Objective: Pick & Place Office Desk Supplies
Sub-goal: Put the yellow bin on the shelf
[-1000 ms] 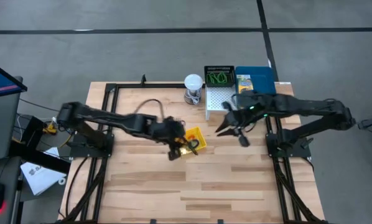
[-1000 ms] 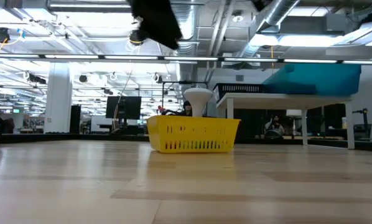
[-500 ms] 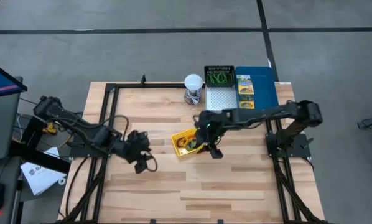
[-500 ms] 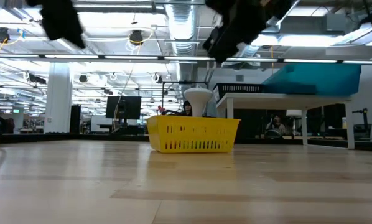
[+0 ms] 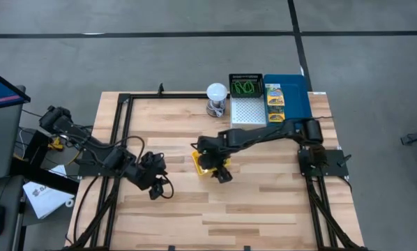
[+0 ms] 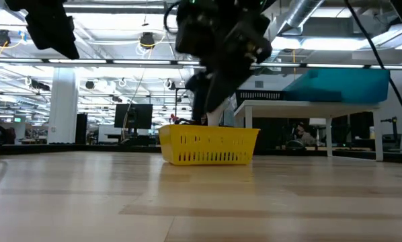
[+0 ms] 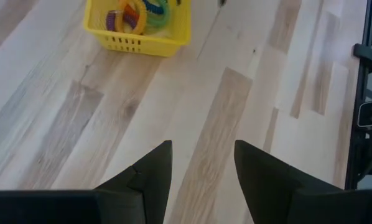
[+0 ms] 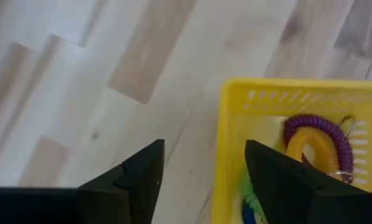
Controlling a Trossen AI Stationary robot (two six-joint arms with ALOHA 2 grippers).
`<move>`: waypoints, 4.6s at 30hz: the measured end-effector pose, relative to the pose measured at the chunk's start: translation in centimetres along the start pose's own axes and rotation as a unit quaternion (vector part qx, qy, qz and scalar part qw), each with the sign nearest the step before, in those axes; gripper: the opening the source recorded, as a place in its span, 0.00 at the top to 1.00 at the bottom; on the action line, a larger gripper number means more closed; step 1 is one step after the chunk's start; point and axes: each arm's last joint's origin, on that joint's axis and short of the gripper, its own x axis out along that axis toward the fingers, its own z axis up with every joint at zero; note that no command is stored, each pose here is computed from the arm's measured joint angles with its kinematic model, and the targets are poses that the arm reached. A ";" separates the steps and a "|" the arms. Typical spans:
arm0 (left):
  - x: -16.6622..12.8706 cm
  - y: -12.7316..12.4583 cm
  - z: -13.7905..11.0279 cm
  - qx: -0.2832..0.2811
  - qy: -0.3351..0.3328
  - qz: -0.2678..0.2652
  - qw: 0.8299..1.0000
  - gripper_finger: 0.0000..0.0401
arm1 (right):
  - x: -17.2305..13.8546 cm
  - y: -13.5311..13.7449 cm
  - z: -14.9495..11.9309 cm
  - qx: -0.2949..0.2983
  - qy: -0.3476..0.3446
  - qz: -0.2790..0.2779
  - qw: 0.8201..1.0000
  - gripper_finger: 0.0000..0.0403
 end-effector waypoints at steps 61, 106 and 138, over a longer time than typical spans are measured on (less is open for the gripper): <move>-1.0 -1.7 -1.0 -0.048 -0.093 0.001 0.994 0.58 | -23.5 -7.8 -3.6 0.195 0.104 -0.244 0.944 1.00; -0.6 -1.3 0.5 -0.113 -0.130 0.001 0.985 0.58 | -18.5 -5.1 -10.0 0.164 0.143 -0.236 0.947 0.99; -0.6 -1.3 0.5 -0.113 -0.130 0.001 0.985 0.58 | -19.1 -4.7 -10.2 0.171 0.155 -0.260 0.938 0.81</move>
